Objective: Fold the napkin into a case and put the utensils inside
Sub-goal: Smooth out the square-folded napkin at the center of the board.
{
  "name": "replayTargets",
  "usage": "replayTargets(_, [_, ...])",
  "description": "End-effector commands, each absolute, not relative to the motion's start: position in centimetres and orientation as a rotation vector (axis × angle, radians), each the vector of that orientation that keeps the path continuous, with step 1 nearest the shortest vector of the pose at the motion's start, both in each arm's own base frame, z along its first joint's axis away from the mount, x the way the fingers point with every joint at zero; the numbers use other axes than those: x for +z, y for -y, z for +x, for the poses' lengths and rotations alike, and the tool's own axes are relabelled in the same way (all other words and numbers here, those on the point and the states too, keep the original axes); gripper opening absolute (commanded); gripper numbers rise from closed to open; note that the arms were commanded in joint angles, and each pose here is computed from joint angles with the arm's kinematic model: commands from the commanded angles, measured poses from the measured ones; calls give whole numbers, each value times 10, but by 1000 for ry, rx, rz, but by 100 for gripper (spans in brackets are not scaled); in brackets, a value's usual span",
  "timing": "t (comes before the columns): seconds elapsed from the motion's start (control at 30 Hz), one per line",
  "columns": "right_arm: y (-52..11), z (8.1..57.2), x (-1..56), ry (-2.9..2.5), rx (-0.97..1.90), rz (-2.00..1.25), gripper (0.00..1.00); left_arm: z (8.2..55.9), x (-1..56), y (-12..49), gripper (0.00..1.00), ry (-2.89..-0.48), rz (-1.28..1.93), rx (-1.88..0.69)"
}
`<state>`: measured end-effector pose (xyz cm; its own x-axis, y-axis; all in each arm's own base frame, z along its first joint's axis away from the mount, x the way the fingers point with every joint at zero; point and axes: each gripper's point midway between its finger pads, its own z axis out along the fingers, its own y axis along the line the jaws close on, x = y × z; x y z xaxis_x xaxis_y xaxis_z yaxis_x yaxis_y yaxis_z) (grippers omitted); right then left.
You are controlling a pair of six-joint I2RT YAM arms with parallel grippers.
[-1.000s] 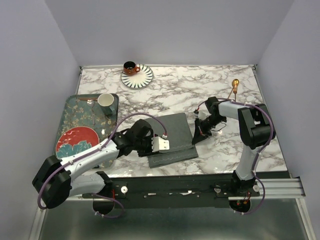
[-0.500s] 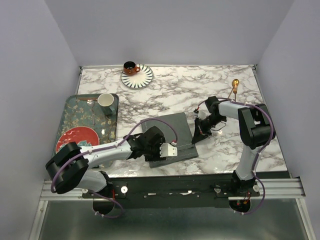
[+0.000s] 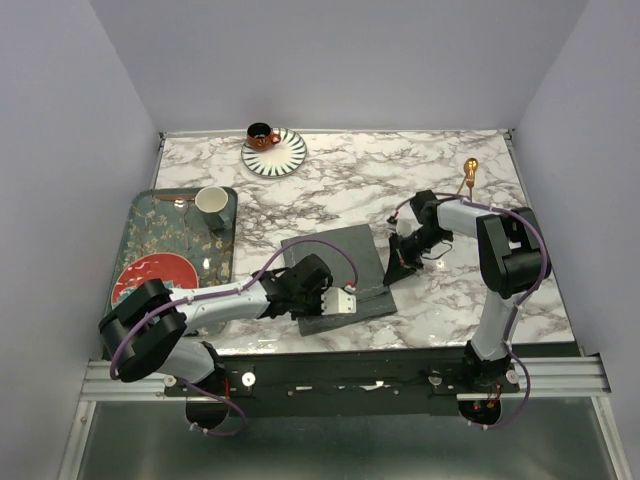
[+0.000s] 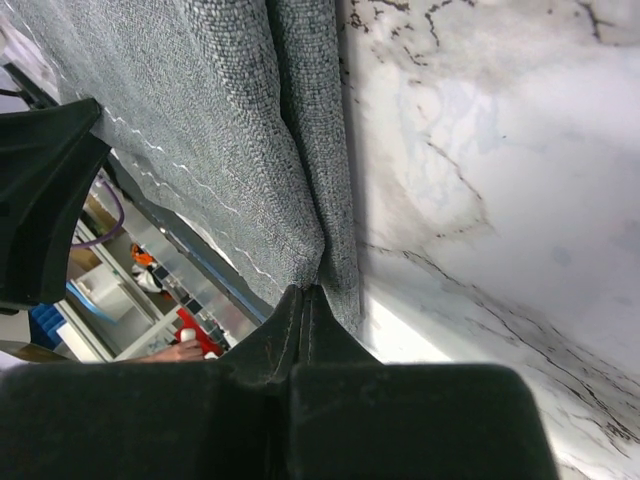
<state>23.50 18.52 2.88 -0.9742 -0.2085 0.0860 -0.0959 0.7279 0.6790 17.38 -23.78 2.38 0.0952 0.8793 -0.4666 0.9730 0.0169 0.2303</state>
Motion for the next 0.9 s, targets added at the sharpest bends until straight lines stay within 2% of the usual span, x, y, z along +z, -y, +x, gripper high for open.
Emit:
replayTargets(0.0, [-186,238,32,2777,-1057,263,1,182,34,246,29,-1792,1853,-234])
replayTargets(0.07, [-186,239,33,2777,-1063,267,1,182,36,247,27,-1791,1848,-240])
replayTargets(0.17, [-187,240,35,2774,-1067,265,1,181,37,246,19,-1798,1842,-242])
replayTargets(0.3, [-188,241,41,2771,-1087,276,1,180,49,250,0,-1770,1824,-266])
replayTargets(0.47, [-191,244,62,2787,-1127,311,1,176,65,250,0,-1768,1812,-296])
replayTargets(0.87, [-178,215,85,2775,-1094,394,1,145,105,250,0,-1726,1838,-471])
